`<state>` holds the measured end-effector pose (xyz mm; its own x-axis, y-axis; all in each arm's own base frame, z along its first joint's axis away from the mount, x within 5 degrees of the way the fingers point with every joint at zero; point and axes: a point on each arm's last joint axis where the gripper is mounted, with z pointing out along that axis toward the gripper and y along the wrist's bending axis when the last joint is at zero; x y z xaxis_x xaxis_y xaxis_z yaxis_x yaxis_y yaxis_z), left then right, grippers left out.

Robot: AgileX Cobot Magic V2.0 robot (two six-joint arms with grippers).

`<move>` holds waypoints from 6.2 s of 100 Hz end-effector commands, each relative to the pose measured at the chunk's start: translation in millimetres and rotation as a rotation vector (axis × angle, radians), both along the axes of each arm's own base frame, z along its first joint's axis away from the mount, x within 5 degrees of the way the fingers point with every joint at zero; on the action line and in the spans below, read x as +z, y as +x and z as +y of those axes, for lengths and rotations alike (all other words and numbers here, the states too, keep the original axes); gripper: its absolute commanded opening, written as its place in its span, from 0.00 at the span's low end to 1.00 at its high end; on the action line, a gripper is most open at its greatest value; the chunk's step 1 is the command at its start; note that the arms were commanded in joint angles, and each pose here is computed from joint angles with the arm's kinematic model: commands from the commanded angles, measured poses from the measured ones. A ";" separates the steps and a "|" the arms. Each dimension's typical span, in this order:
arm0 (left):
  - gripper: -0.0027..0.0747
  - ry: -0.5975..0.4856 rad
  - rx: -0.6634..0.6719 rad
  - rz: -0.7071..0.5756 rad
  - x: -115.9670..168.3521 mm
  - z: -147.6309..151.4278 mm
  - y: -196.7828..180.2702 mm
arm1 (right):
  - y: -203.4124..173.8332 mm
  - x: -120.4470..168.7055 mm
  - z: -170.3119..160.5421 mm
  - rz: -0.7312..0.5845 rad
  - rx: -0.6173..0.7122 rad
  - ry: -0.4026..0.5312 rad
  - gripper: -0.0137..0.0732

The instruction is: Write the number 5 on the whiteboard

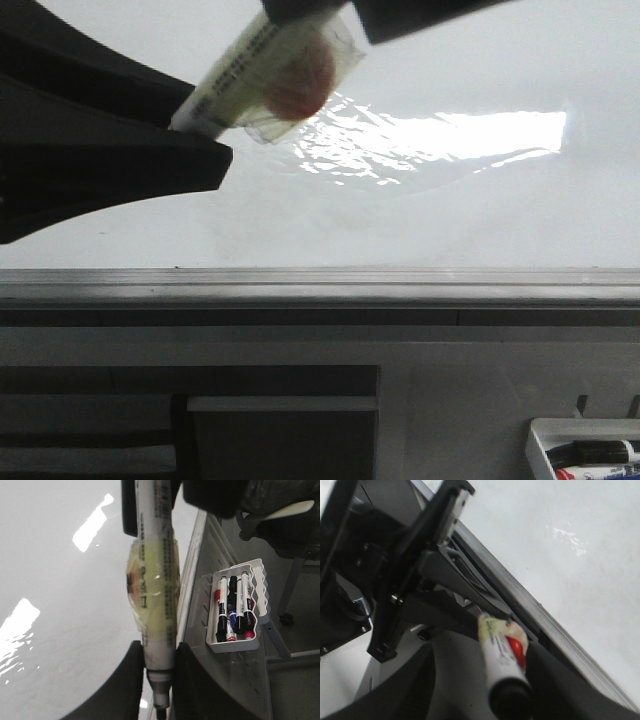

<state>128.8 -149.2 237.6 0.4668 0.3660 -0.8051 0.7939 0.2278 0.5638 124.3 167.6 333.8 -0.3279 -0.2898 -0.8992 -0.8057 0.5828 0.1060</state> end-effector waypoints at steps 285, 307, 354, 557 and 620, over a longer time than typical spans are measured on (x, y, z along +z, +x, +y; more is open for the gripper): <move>0.51 -0.488 0.333 0.230 63.5 46.6 -19.2 | 97.0 39.6 19.4 0.017 -0.186 -0.013 0.09; 0.51 -0.488 0.333 0.230 63.5 46.6 -19.2 | 107.4 48.4 11.5 -0.029 -0.231 -0.001 0.09; 0.51 -0.490 0.331 0.228 63.8 46.5 -19.3 | 128.2 41.1 0.5 -0.050 -0.305 -0.017 0.09; 0.01 -0.187 0.190 0.266 23.4 -4.8 25.7 | 62.9 47.1 33.4 0.001 -0.024 -0.129 0.09; 0.01 -0.358 0.380 0.526 22.5 2.9 35.9 | 83.6 65.0 11.6 -0.160 -0.158 -0.057 0.68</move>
